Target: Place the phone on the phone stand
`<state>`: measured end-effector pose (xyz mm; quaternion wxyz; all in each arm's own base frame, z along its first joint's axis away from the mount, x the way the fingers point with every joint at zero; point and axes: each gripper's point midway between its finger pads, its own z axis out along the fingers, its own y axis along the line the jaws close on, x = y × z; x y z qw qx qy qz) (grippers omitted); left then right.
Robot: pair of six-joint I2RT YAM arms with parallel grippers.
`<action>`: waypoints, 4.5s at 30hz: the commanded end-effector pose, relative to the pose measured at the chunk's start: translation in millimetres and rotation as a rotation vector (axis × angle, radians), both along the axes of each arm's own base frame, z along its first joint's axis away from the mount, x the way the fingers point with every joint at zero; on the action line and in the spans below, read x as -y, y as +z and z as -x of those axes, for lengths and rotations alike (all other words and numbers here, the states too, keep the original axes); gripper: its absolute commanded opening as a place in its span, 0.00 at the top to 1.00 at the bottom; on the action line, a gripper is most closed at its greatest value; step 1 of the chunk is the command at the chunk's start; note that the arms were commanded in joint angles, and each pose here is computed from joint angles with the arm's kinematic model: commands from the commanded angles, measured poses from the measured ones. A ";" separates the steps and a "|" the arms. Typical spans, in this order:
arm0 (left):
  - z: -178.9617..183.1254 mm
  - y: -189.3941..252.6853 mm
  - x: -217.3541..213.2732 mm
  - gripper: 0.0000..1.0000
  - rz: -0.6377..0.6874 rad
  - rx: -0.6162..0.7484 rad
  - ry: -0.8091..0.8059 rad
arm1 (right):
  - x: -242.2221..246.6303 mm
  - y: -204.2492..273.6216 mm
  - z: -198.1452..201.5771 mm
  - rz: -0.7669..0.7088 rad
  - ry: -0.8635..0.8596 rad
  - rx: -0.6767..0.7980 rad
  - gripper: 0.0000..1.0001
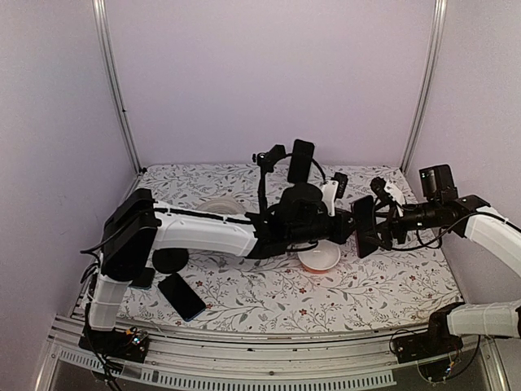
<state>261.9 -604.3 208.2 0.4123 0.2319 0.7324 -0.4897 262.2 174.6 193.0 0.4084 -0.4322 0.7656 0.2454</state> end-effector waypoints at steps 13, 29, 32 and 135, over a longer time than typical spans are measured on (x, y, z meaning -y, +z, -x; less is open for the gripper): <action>68.5 34.5 -69.1 1.00 -0.212 0.340 -0.329 | -35.5 73.2 57.8 -0.287 0.473 -0.117 0.14; 47.7 38.1 -101.4 1.00 -0.240 0.351 -0.343 | -85.8 60.5 56.7 -0.273 0.661 -0.161 0.95; 43.4 35.5 -105.0 0.97 -0.259 0.345 -0.339 | -87.4 52.5 51.9 -0.266 0.655 -0.181 1.00; -139.1 132.7 -167.3 1.00 -0.315 0.299 0.068 | -89.1 28.5 21.6 -0.236 0.568 -0.184 1.00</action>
